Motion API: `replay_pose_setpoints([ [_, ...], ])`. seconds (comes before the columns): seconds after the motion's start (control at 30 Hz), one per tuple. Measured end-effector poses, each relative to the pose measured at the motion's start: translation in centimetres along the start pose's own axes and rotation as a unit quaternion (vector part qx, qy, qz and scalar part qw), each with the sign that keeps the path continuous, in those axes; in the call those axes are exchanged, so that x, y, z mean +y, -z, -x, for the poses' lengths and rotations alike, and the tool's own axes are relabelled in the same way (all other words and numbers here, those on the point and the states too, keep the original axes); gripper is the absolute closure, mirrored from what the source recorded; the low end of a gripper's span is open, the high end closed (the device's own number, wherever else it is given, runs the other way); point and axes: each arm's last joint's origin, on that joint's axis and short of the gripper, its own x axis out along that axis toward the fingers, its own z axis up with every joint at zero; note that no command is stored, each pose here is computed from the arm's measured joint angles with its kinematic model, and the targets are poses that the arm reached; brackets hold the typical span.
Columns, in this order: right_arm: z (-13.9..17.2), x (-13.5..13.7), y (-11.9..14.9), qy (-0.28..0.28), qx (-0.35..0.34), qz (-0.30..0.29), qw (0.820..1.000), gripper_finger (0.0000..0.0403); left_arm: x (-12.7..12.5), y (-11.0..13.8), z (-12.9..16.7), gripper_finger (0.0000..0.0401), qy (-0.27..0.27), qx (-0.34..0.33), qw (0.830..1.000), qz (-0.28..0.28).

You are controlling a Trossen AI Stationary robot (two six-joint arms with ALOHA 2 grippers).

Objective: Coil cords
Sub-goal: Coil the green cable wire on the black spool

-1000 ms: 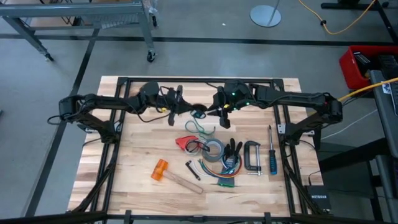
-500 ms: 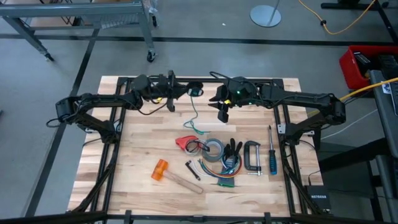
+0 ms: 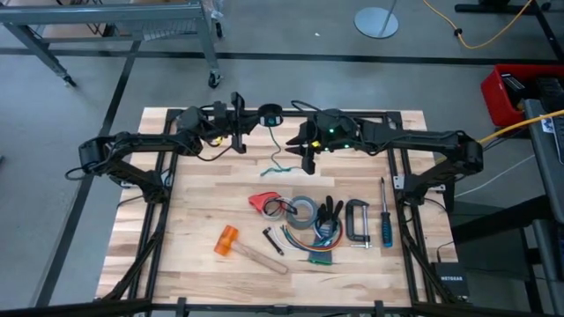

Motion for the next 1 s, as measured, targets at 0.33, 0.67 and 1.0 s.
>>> replay_pose_setpoints([
  [0.33,-2.9,-0.2,0.8,-0.029,0.001,0.000,1.000,0.0303,0.1,0.0,0.0,0.0401,-0.005,0.001,1.000,-0.012],
  [0.67,-3.6,-0.3,1.1,-0.031,-0.001,-0.012,0.999,0.0303,0.1,0.0,0.0,0.0401,-0.005,0.001,1.000,-0.022],
  [1.0,-3.6,-0.3,0.8,-0.030,-0.014,-0.007,0.999,0.0303,0.1,0.0,0.0,0.0401,-0.005,0.001,1.000,-0.021],
])
